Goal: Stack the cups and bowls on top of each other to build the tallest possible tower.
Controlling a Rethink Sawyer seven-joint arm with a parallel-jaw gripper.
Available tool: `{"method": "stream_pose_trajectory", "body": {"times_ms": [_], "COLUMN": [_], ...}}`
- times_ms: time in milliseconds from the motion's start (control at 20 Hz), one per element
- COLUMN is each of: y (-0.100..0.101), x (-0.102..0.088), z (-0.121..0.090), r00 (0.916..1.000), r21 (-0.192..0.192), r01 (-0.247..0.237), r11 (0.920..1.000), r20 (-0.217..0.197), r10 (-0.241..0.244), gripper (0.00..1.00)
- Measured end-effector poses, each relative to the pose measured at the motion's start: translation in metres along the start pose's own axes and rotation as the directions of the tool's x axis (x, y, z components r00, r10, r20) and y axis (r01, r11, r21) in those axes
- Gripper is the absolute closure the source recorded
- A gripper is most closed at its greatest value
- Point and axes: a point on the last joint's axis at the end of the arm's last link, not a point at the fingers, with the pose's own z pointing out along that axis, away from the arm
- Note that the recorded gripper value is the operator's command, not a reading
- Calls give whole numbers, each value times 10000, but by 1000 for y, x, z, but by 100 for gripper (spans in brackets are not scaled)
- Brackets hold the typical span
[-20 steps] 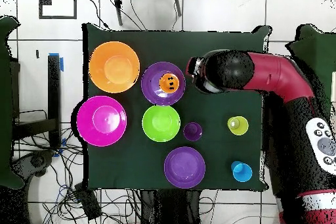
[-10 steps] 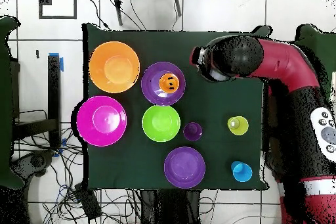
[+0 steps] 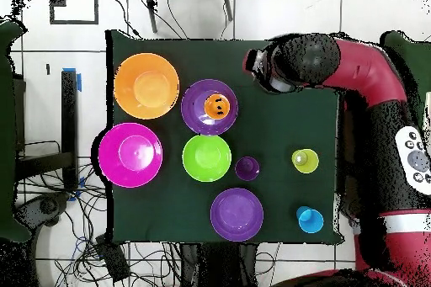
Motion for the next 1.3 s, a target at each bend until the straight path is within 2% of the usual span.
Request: {"method": "stream_pose_trajectory", "body": {"times_ms": [500,950,1250,1300], "y": [-5,-6,-8,-9], "x": [-14,-15,-2,6], "z": [10,15,16,17], "r00": [9996,9997,9999,9998], "r21": [-200,-176,95,169], "r01": [-217,-210,67,175], "r11": [9996,9996,9999,9997], "r20": [158,141,105,101], "r10": [220,212,-68,-177], "gripper": [0,0,0,0]}}
